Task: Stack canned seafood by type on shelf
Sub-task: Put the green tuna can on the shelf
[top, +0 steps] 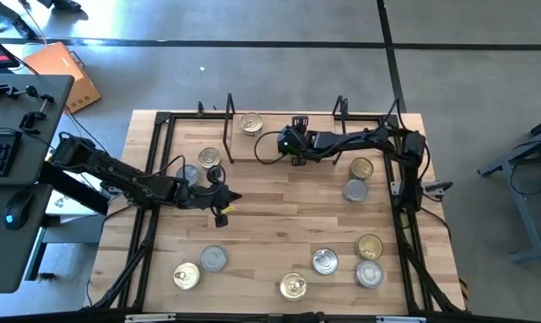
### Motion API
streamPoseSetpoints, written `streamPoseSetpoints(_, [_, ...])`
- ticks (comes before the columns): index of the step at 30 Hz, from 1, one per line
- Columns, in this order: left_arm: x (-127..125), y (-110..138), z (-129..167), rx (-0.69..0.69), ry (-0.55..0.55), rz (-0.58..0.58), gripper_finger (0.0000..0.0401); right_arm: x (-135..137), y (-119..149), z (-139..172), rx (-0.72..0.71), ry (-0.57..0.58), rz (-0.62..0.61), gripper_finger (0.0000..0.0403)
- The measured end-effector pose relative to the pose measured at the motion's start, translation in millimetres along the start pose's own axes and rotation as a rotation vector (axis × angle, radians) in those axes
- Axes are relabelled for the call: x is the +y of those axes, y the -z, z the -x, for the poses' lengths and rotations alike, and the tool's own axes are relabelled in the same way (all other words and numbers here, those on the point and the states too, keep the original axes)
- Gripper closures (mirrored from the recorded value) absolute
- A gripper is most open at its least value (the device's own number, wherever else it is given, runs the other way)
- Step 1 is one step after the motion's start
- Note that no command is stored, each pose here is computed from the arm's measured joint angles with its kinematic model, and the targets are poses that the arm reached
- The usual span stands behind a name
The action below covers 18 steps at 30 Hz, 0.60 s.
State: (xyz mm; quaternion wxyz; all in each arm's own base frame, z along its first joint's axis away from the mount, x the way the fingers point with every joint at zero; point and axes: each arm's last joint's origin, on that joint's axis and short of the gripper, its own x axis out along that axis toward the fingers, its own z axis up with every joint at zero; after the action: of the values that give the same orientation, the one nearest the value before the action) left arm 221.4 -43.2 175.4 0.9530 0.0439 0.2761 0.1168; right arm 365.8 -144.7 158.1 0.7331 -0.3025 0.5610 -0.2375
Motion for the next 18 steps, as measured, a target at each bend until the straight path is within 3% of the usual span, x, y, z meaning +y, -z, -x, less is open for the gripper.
streamPoseSetpoints(7, [0.0, 0.2, 0.0, 0.002, 0.0, -0.001, 0.0401, -1.4, -0.8, 1.5, -0.002, 0.001, -0.029, 0.0159])
streamPoseSetpoints(18, [0.1, 0.5, 0.0, 0.005, 0.0, -0.003, 0.0401, -21.3, -20.2, 14.1, -0.094, -0.089, -0.177, 0.0155])
